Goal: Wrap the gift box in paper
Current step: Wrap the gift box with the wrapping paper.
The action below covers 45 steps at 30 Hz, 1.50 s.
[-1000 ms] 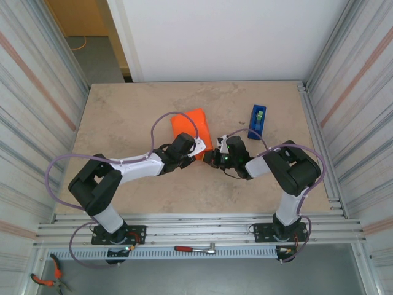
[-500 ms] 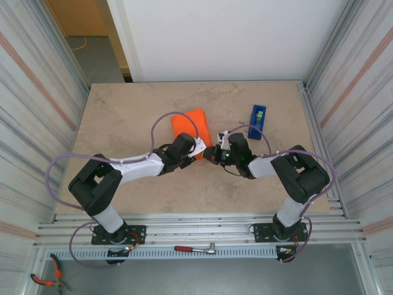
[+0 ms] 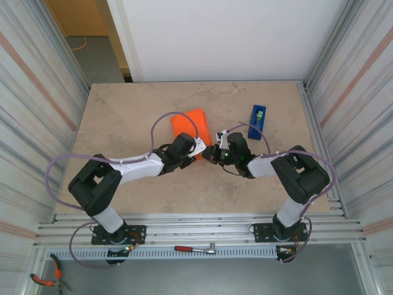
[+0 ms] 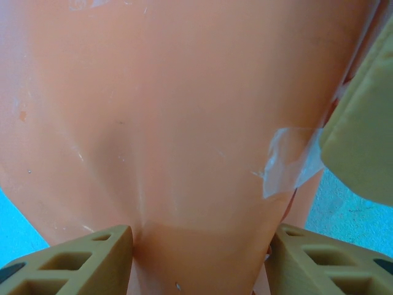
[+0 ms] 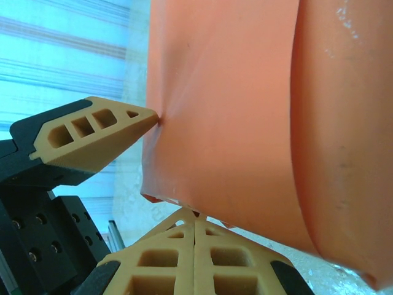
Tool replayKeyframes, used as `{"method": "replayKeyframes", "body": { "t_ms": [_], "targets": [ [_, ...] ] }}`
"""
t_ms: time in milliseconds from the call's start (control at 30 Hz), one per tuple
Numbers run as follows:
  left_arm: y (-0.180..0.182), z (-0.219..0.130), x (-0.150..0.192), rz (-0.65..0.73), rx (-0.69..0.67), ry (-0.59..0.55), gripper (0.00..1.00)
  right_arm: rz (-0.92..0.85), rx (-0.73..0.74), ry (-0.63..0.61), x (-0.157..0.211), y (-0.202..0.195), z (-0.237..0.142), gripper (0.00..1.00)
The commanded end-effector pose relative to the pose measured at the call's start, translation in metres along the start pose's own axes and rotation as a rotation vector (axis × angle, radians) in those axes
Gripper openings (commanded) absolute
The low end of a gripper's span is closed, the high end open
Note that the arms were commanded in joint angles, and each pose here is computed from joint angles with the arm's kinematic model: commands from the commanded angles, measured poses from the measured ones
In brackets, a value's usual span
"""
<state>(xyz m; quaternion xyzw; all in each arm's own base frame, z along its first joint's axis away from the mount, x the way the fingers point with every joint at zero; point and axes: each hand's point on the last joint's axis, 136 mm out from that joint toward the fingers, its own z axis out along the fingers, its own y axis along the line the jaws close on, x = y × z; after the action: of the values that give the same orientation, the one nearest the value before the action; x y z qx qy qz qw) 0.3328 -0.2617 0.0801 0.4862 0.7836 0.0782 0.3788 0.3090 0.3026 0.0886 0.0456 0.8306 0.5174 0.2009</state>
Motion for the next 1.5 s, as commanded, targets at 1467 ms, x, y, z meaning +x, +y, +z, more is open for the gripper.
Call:
{"method": "replayKeyframes", "body": {
  "t_ms": [1467],
  "targets": [
    [0.011, -0.022, -0.012, -0.089, 0.043, -0.073, 0.57, 0.117, 0.175, 0.092, -0.016, -0.013, 0.025, 0.0]
  ]
}}
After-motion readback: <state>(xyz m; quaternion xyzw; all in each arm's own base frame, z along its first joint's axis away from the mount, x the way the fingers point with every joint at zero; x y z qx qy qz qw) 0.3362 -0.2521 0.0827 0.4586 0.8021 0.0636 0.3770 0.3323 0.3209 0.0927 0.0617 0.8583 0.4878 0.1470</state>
